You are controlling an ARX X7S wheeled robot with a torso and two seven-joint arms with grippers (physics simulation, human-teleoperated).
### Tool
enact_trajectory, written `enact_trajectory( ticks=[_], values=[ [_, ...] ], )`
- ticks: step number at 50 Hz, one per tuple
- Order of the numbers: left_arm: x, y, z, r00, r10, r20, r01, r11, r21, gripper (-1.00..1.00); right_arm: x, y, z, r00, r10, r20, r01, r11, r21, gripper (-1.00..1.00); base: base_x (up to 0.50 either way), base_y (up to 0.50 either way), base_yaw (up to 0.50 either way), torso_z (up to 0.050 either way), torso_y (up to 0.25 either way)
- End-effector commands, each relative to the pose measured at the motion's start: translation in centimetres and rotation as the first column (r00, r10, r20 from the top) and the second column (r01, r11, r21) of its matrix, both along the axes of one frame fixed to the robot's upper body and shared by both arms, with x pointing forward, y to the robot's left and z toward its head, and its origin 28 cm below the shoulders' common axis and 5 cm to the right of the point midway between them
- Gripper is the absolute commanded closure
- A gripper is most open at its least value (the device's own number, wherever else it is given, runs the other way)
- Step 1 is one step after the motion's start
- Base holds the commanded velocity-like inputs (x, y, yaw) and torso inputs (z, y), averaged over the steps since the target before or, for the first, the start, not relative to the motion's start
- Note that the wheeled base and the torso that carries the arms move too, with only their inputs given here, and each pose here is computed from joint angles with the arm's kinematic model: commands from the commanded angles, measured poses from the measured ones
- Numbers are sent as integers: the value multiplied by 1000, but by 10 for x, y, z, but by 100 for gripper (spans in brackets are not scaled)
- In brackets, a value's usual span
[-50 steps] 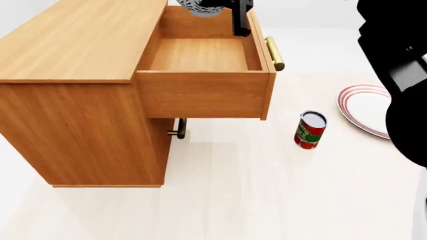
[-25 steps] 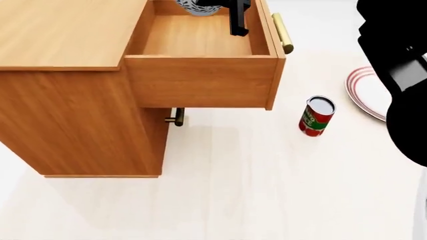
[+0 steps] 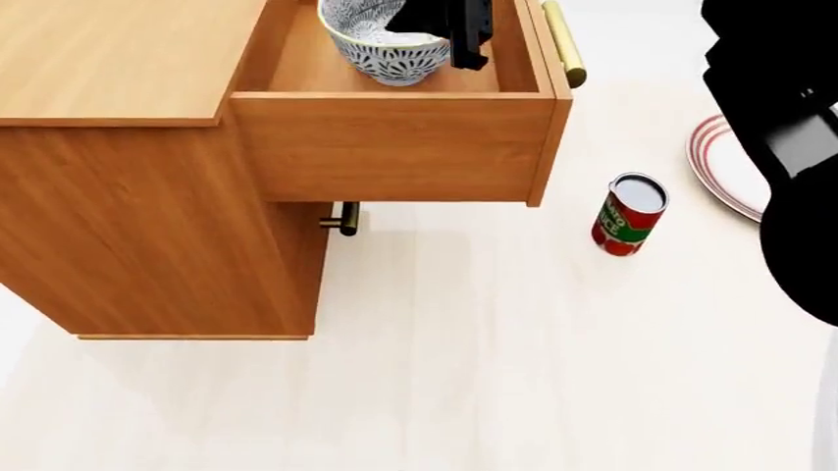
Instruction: Put the bowl in the top drawer of the cabinet.
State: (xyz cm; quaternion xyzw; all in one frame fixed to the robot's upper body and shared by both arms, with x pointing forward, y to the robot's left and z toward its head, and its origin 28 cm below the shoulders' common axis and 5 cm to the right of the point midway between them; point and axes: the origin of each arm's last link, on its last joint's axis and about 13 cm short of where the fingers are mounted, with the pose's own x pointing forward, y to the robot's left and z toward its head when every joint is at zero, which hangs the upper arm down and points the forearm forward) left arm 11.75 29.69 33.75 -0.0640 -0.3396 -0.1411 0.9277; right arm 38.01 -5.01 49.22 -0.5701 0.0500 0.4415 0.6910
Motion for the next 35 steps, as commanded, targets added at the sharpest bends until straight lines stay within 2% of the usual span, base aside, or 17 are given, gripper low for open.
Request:
enact_trajectory(
  ticks=[1, 19, 32, 35],
  values=[
    [1, 0, 0, 1000, 0, 3, 0, 1000, -3, -100, -1, 0, 2, 1000, 2, 2, -2, 1000, 10, -100, 0, 0, 0, 0, 0],
    [-2, 0, 0, 1000, -7, 4, 7, 1000, -5, -100, -5, -1, 9, 1000, 8, 4, -8, 999, 31, -100, 0, 0, 0, 0, 0],
    [-3, 0, -2, 1000, -4, 0, 4, 1000, -4, -100, -13, -2, 23, 999, 41, 25, -42, 998, 56, -100, 0, 0, 0, 0, 127],
    [-2, 1, -4, 1000, -3, -3, 3, 1000, -6, -100, -14, -3, 27, 993, 68, 95, -73, 996, 52, -100, 0, 0, 0, 0, 138]
  ],
)
